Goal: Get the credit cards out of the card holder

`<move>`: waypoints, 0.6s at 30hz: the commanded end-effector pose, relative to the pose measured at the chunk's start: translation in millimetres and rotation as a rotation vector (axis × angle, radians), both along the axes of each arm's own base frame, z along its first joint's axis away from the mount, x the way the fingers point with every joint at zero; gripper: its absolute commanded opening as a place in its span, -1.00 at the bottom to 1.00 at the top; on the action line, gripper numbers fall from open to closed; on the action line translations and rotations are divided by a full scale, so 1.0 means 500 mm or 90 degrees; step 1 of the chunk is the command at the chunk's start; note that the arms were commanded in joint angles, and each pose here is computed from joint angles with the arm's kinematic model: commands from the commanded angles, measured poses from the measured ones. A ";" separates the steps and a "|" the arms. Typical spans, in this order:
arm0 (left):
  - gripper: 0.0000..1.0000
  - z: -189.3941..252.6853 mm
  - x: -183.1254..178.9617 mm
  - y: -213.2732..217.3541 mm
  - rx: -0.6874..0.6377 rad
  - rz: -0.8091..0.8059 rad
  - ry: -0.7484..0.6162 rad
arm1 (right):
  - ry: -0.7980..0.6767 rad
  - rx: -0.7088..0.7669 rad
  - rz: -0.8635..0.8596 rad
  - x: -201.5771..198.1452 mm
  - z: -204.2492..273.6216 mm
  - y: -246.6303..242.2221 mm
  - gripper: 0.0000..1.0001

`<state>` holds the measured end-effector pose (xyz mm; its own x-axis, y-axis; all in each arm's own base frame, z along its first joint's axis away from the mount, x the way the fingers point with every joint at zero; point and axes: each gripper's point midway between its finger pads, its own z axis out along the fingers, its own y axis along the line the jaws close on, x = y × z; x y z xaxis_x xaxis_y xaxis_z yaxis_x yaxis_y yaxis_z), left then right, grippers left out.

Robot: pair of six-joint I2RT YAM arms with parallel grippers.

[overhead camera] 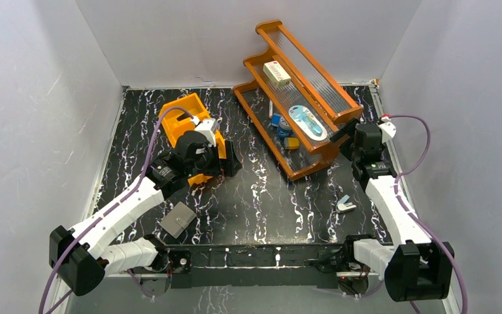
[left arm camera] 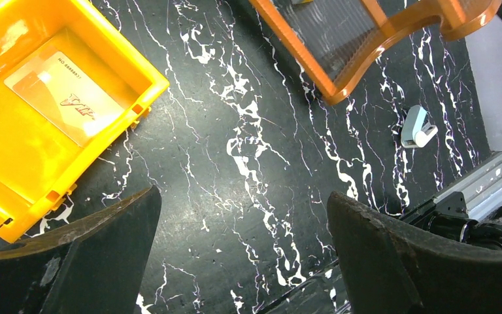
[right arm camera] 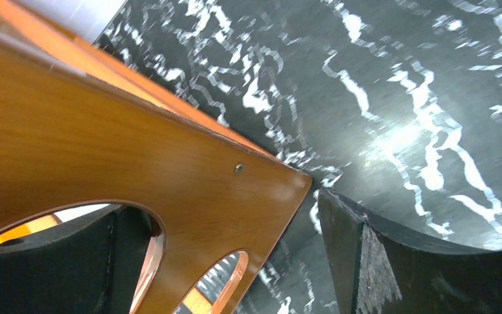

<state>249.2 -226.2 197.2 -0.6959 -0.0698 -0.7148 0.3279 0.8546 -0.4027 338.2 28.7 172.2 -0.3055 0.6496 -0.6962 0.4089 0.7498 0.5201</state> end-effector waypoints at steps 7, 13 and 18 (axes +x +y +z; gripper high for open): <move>0.97 0.022 0.002 0.008 -0.014 0.012 -0.016 | -0.020 -0.192 -0.105 0.037 0.109 -0.157 0.97; 0.97 0.015 -0.001 0.009 -0.013 0.013 -0.012 | 0.024 -0.184 -0.207 0.018 0.107 -0.268 0.97; 0.97 0.012 -0.003 0.012 -0.013 0.016 -0.013 | 0.023 -0.084 -0.105 0.026 0.128 -0.236 0.97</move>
